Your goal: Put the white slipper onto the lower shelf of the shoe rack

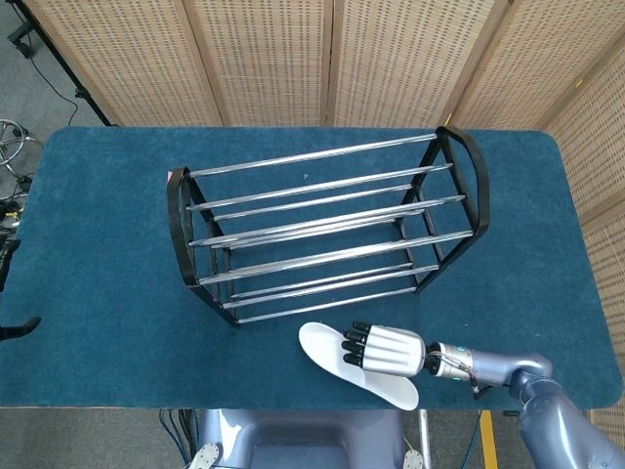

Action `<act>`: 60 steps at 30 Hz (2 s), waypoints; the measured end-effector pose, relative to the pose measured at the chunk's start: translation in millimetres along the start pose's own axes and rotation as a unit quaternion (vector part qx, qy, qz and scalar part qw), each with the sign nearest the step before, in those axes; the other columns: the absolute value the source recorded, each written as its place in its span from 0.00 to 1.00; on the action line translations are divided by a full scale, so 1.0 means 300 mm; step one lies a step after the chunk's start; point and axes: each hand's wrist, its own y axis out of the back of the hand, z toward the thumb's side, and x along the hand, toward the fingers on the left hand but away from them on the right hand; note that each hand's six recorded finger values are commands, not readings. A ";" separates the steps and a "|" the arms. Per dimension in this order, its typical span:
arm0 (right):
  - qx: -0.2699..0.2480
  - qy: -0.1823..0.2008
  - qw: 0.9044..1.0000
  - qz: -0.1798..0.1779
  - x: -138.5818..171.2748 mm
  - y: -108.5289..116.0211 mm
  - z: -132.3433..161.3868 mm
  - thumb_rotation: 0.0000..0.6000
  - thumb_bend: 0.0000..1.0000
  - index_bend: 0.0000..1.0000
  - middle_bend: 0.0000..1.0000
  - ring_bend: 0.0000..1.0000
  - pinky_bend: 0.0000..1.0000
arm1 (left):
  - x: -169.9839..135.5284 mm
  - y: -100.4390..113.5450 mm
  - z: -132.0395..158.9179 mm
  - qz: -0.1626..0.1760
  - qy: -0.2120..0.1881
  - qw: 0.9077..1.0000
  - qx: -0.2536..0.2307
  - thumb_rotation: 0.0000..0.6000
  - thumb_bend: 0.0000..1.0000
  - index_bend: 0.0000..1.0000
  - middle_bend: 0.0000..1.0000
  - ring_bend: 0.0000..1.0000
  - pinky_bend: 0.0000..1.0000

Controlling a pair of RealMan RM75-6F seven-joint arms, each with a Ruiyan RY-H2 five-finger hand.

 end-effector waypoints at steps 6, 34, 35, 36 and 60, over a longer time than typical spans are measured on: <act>-0.014 -0.039 0.999 -0.007 0.028 0.005 -0.021 1.00 0.52 0.61 0.54 0.41 0.53 | -0.001 -0.001 0.001 -0.001 -0.001 1.000 -0.002 1.00 0.14 0.00 0.00 0.00 0.04; -0.029 -0.116 0.992 -0.039 0.097 0.035 -0.060 1.00 0.52 0.61 0.56 0.44 0.56 | -0.007 -0.003 0.009 -0.006 -0.005 1.000 -0.005 1.00 0.14 0.00 0.00 0.00 0.04; -0.029 -0.119 0.992 -0.041 0.097 0.037 -0.064 1.00 0.52 0.61 0.56 0.44 0.56 | -0.007 -0.003 0.008 -0.007 -0.005 1.000 -0.006 1.00 0.14 0.00 0.00 0.00 0.04; -0.031 -0.122 0.991 -0.043 0.096 0.038 -0.066 1.00 0.52 0.61 0.56 0.44 0.56 | -0.007 -0.003 0.007 -0.007 -0.005 1.000 -0.006 1.00 0.14 0.00 0.00 0.00 0.04; -0.075 -0.188 0.978 -0.047 0.055 -0.019 -0.110 1.00 0.52 0.61 0.56 0.44 0.56 | -0.004 -0.001 0.002 -0.005 -0.001 1.000 -0.004 1.00 0.14 0.00 0.00 0.00 0.04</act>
